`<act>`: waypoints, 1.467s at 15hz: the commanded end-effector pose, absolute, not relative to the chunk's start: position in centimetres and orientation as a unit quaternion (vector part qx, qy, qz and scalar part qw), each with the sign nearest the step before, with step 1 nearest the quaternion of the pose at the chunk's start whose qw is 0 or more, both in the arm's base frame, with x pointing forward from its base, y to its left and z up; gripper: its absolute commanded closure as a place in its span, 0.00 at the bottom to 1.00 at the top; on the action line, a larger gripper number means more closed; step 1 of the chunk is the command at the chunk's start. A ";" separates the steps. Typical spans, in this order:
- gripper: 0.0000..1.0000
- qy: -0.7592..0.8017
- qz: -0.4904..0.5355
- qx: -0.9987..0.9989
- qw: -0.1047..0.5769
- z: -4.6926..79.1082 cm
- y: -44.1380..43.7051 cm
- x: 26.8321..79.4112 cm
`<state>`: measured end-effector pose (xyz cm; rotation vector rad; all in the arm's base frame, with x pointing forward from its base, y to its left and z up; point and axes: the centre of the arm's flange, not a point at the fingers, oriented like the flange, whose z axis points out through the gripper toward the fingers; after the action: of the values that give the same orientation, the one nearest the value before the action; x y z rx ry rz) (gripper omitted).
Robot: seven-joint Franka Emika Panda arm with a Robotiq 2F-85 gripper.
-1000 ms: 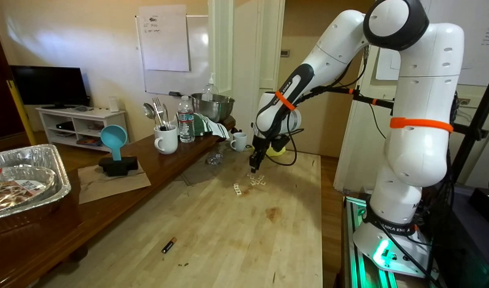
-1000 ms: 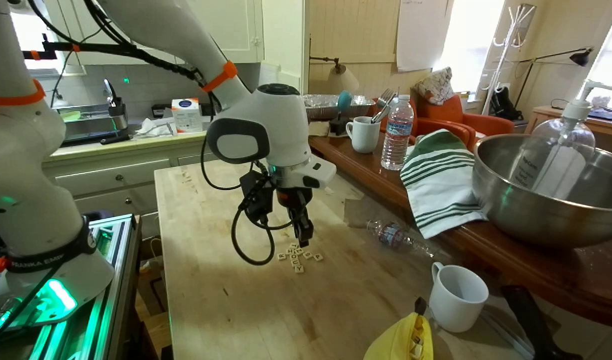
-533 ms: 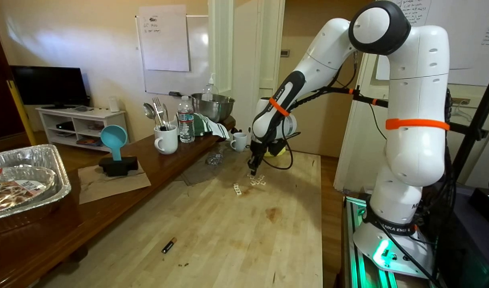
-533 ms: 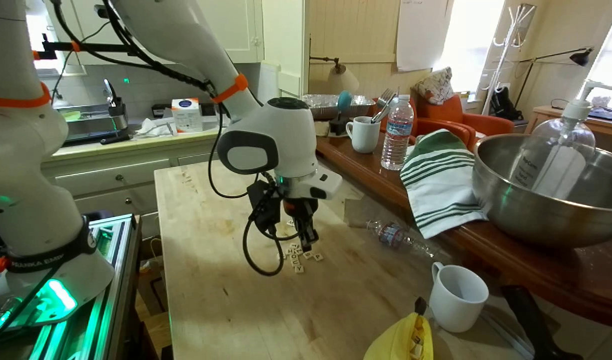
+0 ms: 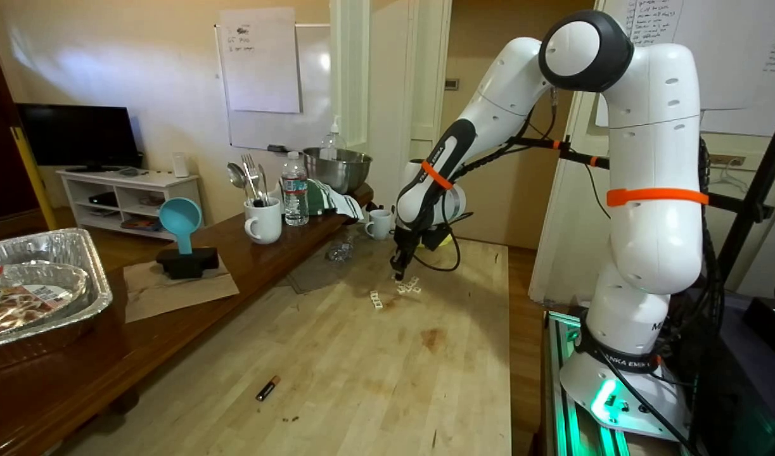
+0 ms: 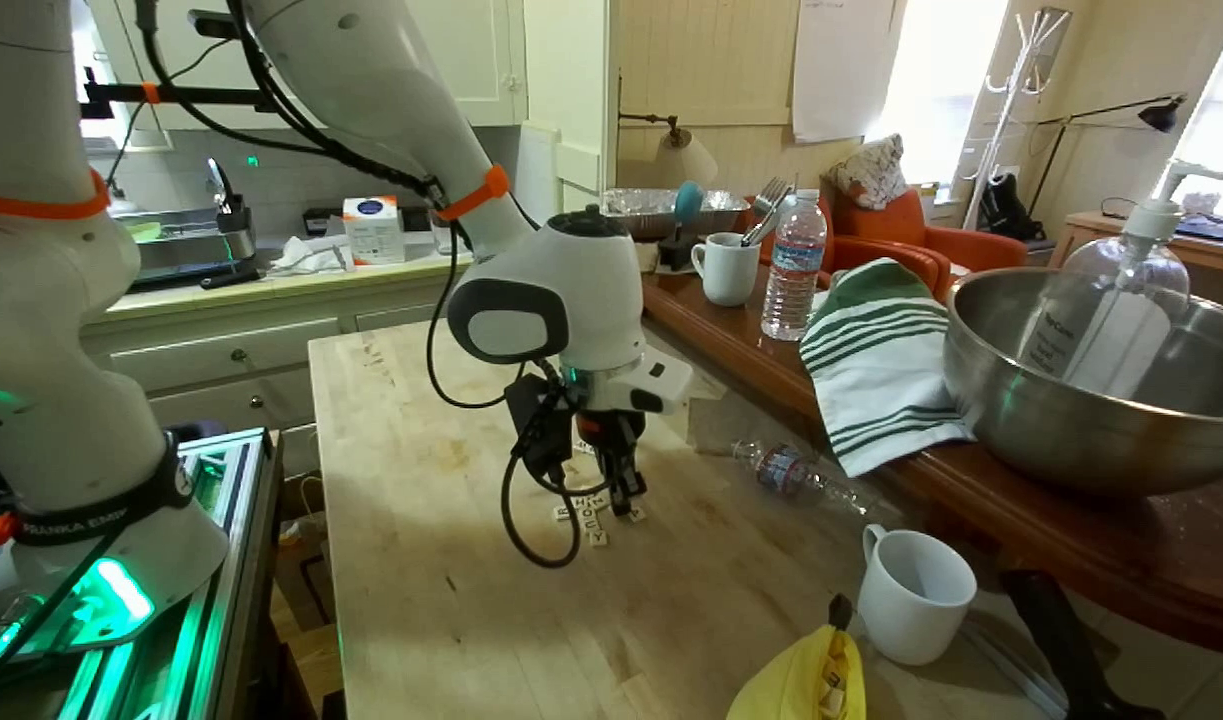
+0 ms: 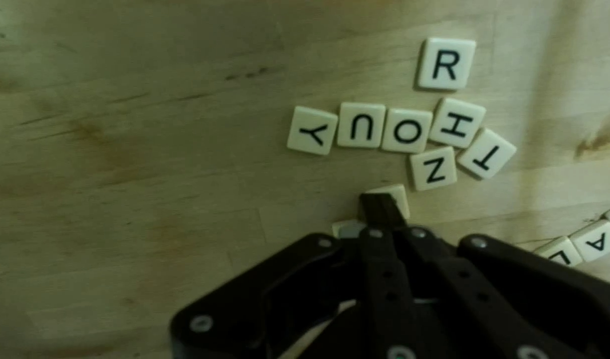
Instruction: Add a new letter tile to the end of the word
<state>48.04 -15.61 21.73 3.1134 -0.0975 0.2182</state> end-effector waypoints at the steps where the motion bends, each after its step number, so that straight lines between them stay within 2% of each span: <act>1: 1.00 -0.030 0.073 0.997 0.011 20.3 -15.5 49.0; 22: 1.00 0.033 0.086 0.996 -0.005 19.2 -11.1 52.0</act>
<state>51.49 -11.19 21.71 3.1385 0.0672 0.2738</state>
